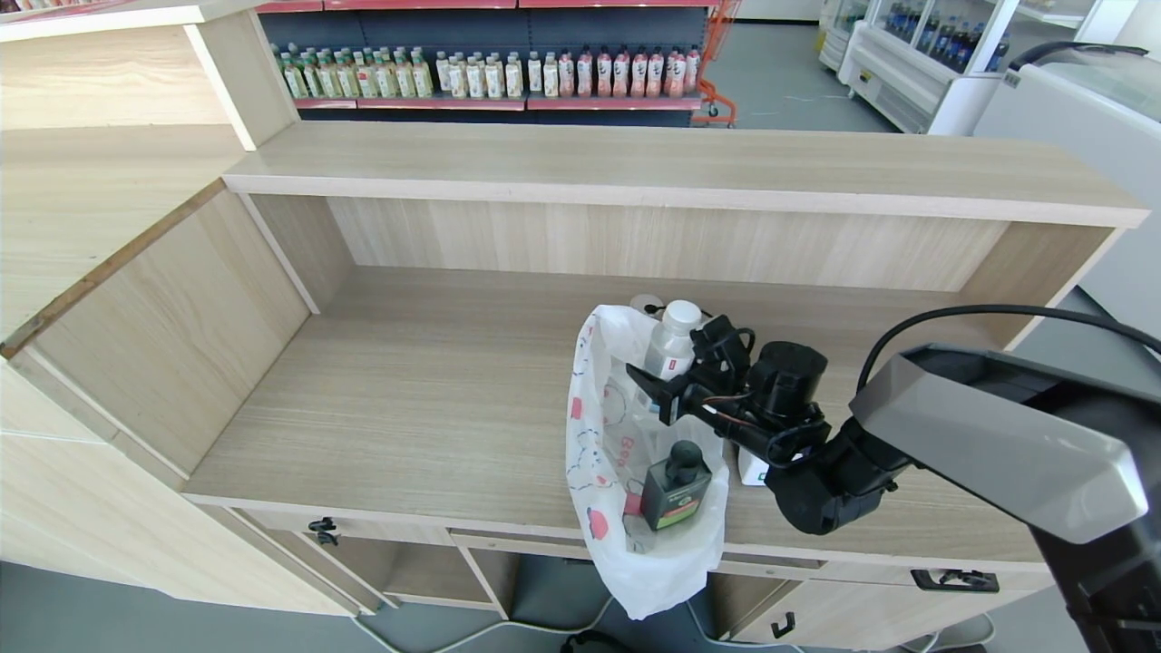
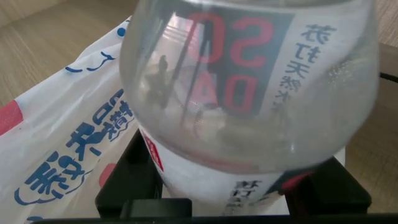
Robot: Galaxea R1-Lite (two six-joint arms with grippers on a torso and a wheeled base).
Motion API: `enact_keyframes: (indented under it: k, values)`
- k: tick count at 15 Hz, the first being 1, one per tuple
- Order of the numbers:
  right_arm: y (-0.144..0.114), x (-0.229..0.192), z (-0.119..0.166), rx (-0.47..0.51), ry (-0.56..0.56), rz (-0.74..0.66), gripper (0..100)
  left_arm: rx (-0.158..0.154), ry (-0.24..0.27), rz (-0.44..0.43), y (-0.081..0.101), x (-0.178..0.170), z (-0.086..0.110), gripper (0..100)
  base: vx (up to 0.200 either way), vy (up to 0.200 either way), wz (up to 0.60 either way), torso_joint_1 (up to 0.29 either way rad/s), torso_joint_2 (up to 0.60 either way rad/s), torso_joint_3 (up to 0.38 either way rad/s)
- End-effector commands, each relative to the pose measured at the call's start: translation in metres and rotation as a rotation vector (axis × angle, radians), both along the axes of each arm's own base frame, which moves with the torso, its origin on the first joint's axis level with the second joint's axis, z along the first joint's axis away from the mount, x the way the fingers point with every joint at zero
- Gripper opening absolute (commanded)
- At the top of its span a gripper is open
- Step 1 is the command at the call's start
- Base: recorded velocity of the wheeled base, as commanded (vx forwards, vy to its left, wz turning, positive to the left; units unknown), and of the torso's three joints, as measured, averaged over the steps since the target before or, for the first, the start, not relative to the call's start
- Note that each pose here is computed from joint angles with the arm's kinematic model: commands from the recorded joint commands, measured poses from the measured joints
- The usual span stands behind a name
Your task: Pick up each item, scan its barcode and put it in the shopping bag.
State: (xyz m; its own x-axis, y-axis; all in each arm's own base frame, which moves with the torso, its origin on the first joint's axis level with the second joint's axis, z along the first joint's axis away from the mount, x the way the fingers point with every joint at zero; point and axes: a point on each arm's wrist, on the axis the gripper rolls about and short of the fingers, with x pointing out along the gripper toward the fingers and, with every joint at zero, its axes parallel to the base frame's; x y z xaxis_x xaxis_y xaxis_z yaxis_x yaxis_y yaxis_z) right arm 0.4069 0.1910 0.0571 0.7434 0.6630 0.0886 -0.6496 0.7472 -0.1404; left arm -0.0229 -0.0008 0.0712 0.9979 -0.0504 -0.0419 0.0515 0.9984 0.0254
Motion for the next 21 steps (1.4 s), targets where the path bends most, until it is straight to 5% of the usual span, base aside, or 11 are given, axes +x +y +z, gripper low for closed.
enact_keyframes:
  k: [1, 13, 14, 21]
  values:
    - [0.005, 0.001, -0.004, -0.002, 0.004, 0.009, 0, 0.000, -0.001, 0.000, 0.000, 0.000, 0.000, 100, 0.000, 0.000, 0.00, 0.000, 0.00, 0.000]
    - [0.011, 0.004, -0.005, -0.025, -0.022, 0.062, 0, 0.000, -0.001, 0.000, 0.000, 0.000, 0.000, 100, 0.000, 0.000, 0.00, 0.000, 0.00, 0.000]
    - [0.011, 0.003, -0.003, -0.024, -0.024, 0.063, 100, 0.000, -0.001, 0.001, 0.000, 0.000, 0.000, 100, 0.000, 0.000, 0.00, 0.000, 0.00, 0.000]
    - [-0.016, -0.038, 0.082, 0.052, -0.099, 0.063, 100, 0.000, -0.001, 0.000, 0.000, 0.000, 0.000, 100, 0.000, 0.000, 0.00, 0.000, 0.00, 0.000]
